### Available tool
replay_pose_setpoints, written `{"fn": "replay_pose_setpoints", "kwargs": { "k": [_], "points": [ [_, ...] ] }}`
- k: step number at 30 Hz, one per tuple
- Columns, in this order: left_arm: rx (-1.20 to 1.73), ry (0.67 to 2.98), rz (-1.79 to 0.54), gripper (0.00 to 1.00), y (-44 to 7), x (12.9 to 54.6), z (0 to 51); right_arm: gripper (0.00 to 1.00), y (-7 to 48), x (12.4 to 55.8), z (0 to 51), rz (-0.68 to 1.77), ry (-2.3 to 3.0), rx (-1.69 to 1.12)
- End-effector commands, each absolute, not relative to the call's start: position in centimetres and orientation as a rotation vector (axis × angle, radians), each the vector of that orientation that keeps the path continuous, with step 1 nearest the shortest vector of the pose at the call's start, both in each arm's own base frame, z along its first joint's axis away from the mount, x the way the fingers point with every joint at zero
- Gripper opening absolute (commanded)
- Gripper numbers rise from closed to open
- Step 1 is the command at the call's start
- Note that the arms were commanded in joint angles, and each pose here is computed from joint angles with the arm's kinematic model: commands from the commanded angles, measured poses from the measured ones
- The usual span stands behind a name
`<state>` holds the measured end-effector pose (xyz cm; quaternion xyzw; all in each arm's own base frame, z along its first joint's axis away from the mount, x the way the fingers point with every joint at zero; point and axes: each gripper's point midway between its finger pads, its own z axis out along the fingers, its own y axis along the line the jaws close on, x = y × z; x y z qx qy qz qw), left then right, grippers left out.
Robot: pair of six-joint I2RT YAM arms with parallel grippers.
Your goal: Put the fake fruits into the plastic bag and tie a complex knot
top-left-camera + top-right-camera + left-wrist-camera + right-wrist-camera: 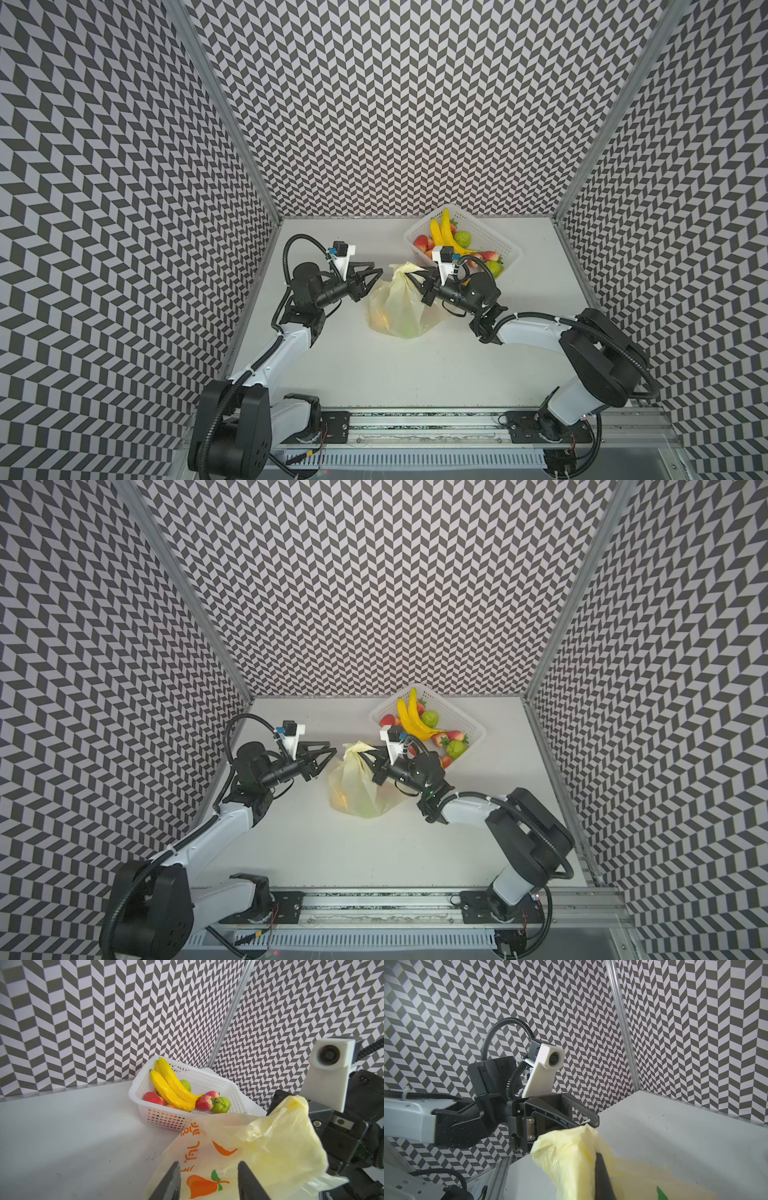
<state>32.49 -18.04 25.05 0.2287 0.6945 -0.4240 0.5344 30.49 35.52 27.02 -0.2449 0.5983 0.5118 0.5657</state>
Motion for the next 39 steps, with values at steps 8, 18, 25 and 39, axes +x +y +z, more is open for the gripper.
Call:
{"fn": "replay_pose_setpoints", "kwargs": {
  "k": [8,18,25,39],
  "points": [
    [0.694,1.512,-1.039,0.48,-20.9,31.7,26.1,0.0,35.6,29.5,29.0,1.216,1.318,-0.615],
    [0.788,1.44,-1.064,0.48,-22.3,31.0,26.8,0.0,36.1,29.1,29.1,1.227,1.317,-0.663],
    [0.828,1.414,-1.077,0.48,-22.9,30.7,27.2,0.0,36.2,29.1,29.2,1.222,1.319,-0.674],
    [0.872,1.403,-1.062,0.16,-23.5,30.2,27.3,0.0,36.2,29.1,29.2,1.226,1.324,-0.68]
  ]
}}
